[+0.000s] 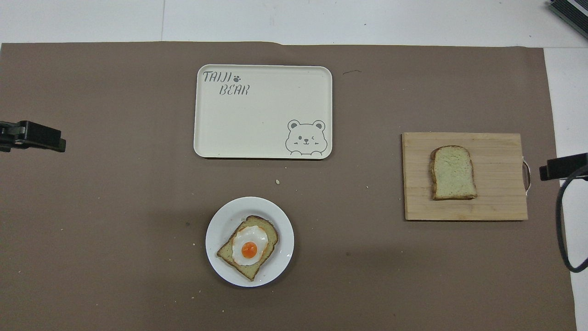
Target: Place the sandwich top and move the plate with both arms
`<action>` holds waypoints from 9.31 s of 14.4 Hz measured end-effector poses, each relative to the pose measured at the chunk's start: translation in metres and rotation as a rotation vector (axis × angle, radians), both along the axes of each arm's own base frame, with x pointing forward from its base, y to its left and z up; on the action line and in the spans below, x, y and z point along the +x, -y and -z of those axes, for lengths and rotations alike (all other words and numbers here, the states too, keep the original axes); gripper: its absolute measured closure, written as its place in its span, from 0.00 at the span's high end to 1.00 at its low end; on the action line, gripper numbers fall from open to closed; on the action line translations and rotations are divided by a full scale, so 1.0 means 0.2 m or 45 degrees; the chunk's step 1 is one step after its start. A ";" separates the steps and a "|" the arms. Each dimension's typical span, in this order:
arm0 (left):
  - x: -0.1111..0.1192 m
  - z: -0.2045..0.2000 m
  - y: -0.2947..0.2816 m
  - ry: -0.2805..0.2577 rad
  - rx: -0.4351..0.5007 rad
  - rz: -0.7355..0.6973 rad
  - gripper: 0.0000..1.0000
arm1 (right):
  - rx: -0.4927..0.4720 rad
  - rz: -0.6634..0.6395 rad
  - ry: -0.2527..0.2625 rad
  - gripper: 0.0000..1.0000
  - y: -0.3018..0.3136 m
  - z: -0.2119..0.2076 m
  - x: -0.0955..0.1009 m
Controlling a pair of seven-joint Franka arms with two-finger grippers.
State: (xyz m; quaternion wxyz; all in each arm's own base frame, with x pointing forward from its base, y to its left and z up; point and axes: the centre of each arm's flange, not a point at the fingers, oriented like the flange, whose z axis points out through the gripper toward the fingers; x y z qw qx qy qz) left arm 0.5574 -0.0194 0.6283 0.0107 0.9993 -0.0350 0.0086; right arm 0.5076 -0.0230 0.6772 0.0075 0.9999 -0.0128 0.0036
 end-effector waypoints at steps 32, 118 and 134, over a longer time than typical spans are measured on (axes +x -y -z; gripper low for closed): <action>0.00 0.00 0.00 0.000 0.000 0.000 1.00 | 0.000 0.000 -0.006 1.00 0.00 0.01 0.00; -0.11 0.15 0.13 -0.040 -0.336 -0.024 1.00 | 0.259 -0.174 -0.044 0.99 0.43 1.80 0.33; -0.11 0.15 0.13 -0.040 -0.336 -0.025 1.00 | 0.280 -0.141 -0.053 0.19 0.45 1.82 0.30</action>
